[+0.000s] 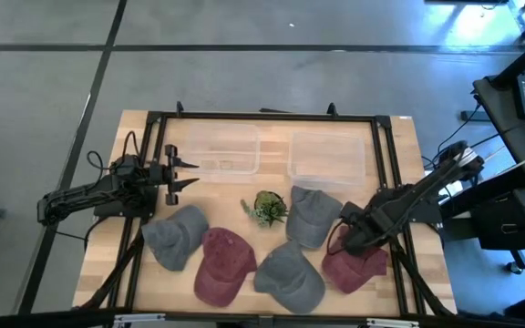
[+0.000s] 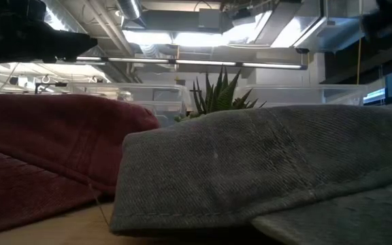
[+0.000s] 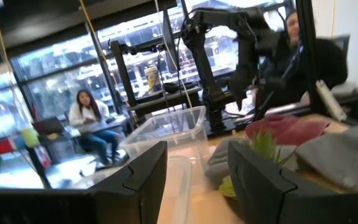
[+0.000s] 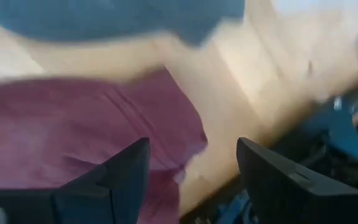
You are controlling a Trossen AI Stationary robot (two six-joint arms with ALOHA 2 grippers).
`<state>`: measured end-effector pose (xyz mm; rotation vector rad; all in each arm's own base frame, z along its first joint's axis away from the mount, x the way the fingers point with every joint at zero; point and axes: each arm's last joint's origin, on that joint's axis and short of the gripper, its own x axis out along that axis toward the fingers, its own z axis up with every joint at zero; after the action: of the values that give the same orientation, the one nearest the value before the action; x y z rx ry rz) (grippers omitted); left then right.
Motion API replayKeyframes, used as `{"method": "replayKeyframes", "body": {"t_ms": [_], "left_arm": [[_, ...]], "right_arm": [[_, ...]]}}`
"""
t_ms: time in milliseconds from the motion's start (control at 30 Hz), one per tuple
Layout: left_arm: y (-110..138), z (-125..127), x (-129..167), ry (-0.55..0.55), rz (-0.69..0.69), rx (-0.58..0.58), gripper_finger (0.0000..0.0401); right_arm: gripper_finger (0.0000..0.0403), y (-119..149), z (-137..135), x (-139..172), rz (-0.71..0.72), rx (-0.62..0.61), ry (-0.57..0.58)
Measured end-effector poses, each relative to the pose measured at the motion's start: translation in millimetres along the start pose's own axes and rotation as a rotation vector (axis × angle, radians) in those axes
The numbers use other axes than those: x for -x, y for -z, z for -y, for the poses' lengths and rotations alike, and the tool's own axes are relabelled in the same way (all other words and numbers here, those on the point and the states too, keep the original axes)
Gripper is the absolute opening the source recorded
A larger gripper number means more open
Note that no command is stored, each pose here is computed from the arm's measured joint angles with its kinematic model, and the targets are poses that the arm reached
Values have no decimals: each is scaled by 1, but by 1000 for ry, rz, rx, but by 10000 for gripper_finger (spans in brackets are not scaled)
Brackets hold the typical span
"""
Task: Pick & Place hat
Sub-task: Put the right red cap into the right transparent bin
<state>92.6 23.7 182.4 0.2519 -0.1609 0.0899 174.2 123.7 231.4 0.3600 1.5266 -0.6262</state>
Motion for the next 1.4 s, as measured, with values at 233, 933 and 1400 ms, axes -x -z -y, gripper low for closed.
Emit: {"method": "replayKeyframes", "body": {"t_ms": [233,933,1400], "left_arm": [[0,0,0,1,1,92,164],[0,0,0,2,1,95,164],[1,0,0,3,-5,103,164]], "right_arm": [[239,18,5,-23,-16,-13,-110],[239,36,34,-100,-35,-6,-290],[52,37,40,-107,-22,16,-240]]}}
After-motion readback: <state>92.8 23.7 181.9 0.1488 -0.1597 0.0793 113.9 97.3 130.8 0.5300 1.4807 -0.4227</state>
